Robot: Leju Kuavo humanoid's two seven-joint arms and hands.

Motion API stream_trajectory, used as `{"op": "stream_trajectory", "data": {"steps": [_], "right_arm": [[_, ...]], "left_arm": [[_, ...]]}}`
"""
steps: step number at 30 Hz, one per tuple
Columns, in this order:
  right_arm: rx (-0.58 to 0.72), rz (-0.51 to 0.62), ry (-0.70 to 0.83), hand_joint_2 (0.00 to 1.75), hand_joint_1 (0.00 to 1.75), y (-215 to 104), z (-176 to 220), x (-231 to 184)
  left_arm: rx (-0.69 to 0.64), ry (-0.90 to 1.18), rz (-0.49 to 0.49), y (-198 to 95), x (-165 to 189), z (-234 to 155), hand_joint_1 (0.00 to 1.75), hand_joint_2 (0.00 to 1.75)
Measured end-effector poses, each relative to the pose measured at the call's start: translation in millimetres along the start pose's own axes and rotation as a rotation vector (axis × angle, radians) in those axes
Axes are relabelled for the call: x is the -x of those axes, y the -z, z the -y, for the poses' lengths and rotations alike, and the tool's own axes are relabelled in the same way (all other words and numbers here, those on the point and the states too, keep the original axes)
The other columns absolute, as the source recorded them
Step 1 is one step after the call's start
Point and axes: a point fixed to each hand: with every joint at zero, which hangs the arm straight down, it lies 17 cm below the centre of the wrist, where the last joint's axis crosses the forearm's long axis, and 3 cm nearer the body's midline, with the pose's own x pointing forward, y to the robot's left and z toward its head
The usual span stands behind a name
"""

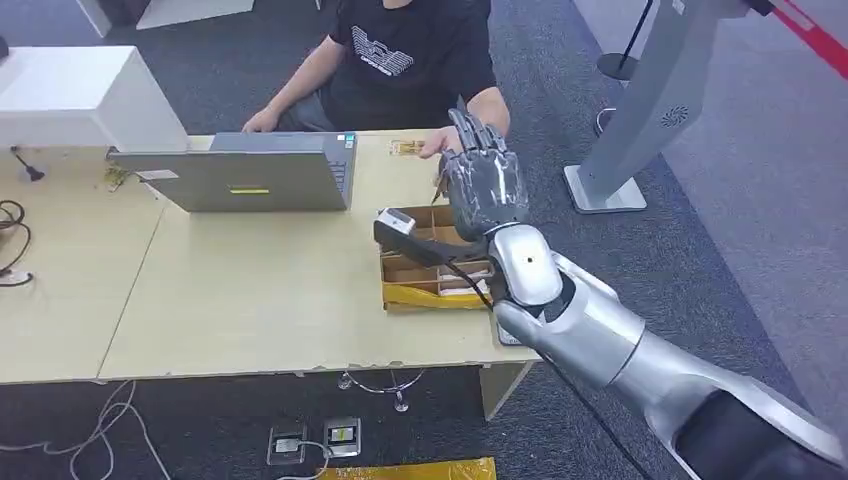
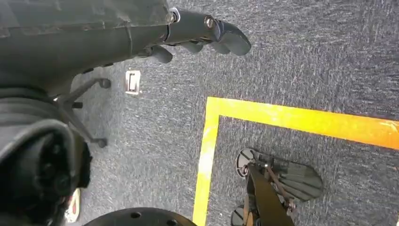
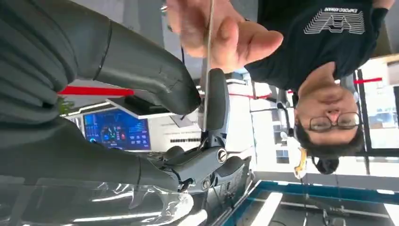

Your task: Pass the card to the sensor for recognition and then transmit it.

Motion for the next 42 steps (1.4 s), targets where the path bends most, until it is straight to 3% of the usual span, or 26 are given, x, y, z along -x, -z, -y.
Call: {"op": "stream_trajectory", "data": {"steps": [7, 8, 9, 10, 29, 42], "right_arm": [[-0.010, -0.015, -0.002, 1.75, 1.75, 0, -4, 5], [-0.013, -0.018, 0.001, 1.75, 1.66, 0, -4, 5], [-0.017, -0.020, 0.004, 1.75, 0.24, 0, -5, 6], [-0.018, -0.020, 0.003, 1.75, 0.00, 0, -6, 6], [-0.050, -0.089, -0.083, 1.75, 0.00, -18, -22, 34], [-0.087, -0.344, -0.153, 1.75, 0.00, -49, -8, 168]], "left_arm": [[0.000, 0.001, -0.003, 0, 2, 1, 0.00, 0.00], [0.000, 0.001, -0.002, 0, 2, 1, 0.00, 0.00], [0.001, 0.001, -0.002, 0, 3, 1, 0.00, 0.00], [0.001, 0.001, -0.001, 0, 3, 1, 0.00, 0.00], [0.007, 0.003, 0.006, -1, 6, 4, 0.00, 0.00], [0.005, 0.002, -0.021, -2, 20, 6, 0.00, 0.00]]}}
